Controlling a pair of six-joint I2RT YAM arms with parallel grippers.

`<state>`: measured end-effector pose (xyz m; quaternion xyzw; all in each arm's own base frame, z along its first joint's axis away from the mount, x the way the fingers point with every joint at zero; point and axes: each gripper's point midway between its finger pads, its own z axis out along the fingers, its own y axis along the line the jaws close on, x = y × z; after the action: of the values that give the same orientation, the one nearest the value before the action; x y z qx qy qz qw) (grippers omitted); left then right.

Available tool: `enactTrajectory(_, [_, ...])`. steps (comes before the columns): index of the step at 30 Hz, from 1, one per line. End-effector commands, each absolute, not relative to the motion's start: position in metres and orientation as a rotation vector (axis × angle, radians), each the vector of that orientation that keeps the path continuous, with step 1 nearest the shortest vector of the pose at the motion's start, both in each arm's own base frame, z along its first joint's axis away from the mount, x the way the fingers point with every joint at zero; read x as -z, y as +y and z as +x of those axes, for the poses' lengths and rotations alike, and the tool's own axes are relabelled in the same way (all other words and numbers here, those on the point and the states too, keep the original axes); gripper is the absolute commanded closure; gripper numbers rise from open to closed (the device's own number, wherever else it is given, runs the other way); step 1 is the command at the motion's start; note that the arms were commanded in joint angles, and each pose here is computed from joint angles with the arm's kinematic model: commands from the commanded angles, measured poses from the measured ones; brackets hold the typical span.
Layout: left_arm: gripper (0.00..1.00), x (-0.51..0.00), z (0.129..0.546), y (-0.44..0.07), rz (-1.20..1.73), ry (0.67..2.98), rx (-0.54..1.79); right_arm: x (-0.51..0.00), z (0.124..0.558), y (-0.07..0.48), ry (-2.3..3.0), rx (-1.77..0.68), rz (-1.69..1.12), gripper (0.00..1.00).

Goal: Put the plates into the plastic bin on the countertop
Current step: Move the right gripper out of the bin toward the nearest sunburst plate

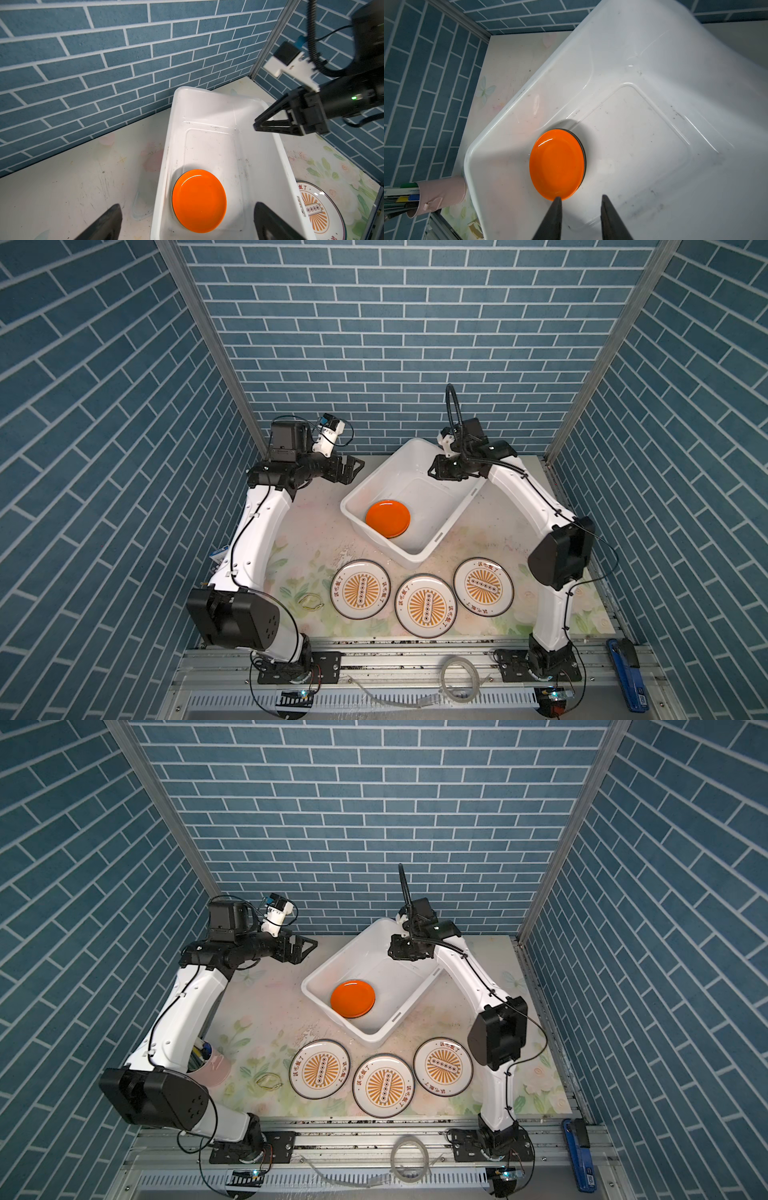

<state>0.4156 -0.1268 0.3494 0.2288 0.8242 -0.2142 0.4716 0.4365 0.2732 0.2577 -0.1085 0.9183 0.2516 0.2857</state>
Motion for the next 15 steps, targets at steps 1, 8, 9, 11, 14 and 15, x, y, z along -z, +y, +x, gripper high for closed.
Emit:
enactTrajectory(1, [0.00,-0.352,0.414,-0.131,0.587,2.008,0.540,-0.285,0.429,0.232,2.371,-0.659,-0.092,0.66])
enactTrajectory(8, [0.00,-0.353,0.414,-0.135,0.600,2.005,0.569,-0.264,0.369,0.149,2.382,-0.582,0.183,0.64])
enactTrajectory(9, [0.00,-0.353,0.414,-0.135,0.601,2.005,0.572,-0.259,0.359,0.139,2.389,-0.563,0.222,0.64])
enactTrajectory(11, [0.00,-0.353,0.412,-0.135,0.604,2.006,0.576,-0.245,0.337,0.122,2.411,-0.527,0.291,0.64])
enactTrajectory(14, [0.00,-0.353,0.410,-0.136,0.608,2.006,0.583,-0.225,0.309,0.098,2.441,-0.459,0.389,0.63])
enactTrajectory(15, [0.01,-0.353,0.410,-0.137,0.611,2.005,0.586,-0.218,0.300,0.092,2.444,-0.452,0.422,0.62])
